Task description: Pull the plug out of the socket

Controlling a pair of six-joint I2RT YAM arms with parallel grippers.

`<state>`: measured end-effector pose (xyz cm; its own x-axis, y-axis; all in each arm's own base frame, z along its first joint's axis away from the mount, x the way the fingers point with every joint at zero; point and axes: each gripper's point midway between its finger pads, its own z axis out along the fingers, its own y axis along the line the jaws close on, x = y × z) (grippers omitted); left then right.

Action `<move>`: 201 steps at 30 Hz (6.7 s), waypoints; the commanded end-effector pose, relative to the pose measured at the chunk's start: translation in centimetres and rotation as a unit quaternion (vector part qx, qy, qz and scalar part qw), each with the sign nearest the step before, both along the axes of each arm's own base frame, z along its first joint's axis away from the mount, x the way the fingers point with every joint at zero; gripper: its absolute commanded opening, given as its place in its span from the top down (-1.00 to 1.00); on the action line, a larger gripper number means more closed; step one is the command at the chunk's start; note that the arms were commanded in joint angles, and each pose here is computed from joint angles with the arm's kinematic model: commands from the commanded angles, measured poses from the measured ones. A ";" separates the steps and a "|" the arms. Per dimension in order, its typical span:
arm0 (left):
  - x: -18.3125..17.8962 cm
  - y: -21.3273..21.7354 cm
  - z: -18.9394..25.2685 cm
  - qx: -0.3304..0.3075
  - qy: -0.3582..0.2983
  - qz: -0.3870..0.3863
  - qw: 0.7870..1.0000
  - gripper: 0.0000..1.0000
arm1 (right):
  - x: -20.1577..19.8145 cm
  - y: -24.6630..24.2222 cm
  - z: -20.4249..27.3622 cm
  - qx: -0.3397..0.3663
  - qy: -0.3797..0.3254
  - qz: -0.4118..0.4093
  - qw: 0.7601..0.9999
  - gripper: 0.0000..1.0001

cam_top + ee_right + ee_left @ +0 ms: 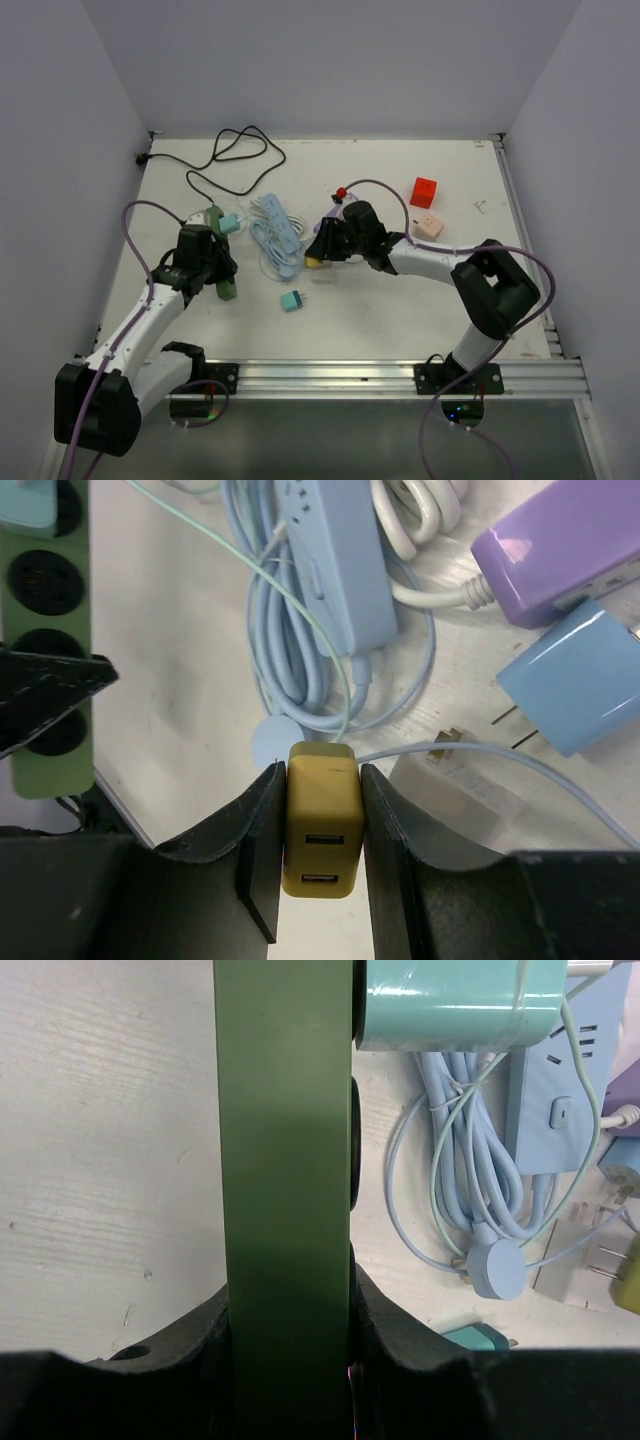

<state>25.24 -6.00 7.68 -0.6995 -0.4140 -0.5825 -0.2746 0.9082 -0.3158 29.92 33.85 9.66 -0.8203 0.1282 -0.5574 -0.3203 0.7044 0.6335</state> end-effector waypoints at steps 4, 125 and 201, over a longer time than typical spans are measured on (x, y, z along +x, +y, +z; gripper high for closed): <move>3.0 -1.3 5.5 -0.013 -0.098 -0.042 0.994 1.00 | 1.3 1.6 0.4 0.008 -0.010 0.016 1.000 0.09; 5.2 1.9 5.1 -0.005 -0.024 0.061 0.998 1.00 | 1.4 5.1 12.5 0.193 -0.004 0.079 0.978 0.71; 6.5 0.7 12.1 0.044 -0.161 -0.088 0.982 -0.54 | 2.3 1.0 5.5 -0.077 -0.014 0.061 0.995 -0.49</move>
